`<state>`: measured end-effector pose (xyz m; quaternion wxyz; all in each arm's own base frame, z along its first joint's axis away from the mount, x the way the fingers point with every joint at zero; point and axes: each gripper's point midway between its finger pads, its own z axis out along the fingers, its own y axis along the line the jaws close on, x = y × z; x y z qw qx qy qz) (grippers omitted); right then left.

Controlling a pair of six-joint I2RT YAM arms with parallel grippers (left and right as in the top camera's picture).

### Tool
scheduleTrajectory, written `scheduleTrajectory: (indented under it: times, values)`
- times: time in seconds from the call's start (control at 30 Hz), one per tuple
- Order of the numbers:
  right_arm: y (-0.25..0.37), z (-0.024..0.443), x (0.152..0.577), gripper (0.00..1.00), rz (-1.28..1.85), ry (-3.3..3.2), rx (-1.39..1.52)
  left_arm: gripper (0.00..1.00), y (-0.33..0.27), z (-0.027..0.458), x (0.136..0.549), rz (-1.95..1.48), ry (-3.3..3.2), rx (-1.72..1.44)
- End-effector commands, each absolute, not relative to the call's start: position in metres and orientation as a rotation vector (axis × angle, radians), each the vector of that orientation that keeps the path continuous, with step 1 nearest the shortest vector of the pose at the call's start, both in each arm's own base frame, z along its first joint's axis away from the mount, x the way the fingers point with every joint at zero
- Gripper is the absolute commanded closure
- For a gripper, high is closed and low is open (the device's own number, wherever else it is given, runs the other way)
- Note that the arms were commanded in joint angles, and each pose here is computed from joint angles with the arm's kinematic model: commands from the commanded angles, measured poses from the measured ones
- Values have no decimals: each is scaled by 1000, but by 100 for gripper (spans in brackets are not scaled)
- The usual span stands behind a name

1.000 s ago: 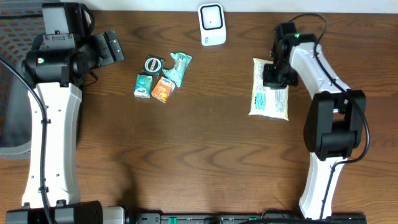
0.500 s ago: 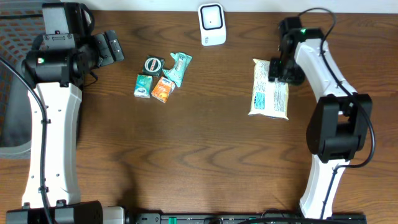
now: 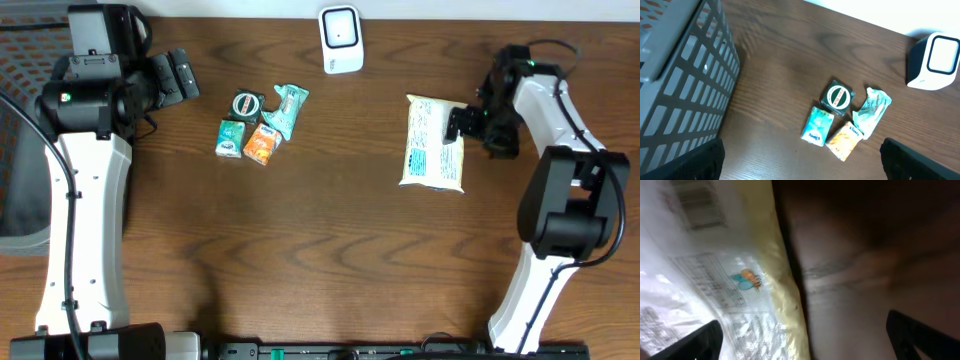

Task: Scan the item barcode
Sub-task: 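Release the bag and withdraw the right gripper to the right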

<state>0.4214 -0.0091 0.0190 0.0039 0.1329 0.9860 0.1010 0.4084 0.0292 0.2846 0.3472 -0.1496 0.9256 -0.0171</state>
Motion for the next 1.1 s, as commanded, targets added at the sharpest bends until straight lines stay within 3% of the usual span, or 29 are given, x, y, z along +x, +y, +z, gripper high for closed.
scheduleTrajectory:
  times: [0.0,0.2,0.3,0.4,0.43,0.47,0.5,0.57,0.73,0.9,1.07]
  values:
    - [26,18,414,1,793,3006,322,2,31,280,408,-32,2410,-405]
    - [38,-6,403,1,876,2984,315,2,31,280,408,-32,2410,-405]
    - [46,-18,399,10,875,2979,331,2,31,280,408,-31,2410,-405]
    - [54,-27,400,34,872,2963,353,2,31,280,408,-32,2410,-405]
    - [56,-29,400,57,872,2960,362,2,31,280,408,-32,2410,-405]
    - [57,-29,401,66,872,2957,366,2,31,280,408,-31,2410,-405]
    - [58,-29,402,83,871,2953,364,2,31,280,408,-32,2410,-405]
    - [59,-25,407,99,880,2932,363,2,31,280,408,-32,2410,-405]
    - [66,3,425,99,954,2851,310,2,31,280,408,-32,2410,-405]
    - [84,87,450,99,1052,2610,5,2,31,280,408,-32,2410,-405]
    - [105,159,445,99,1098,2404,-250,2,31,280,408,-32,2410,-405]
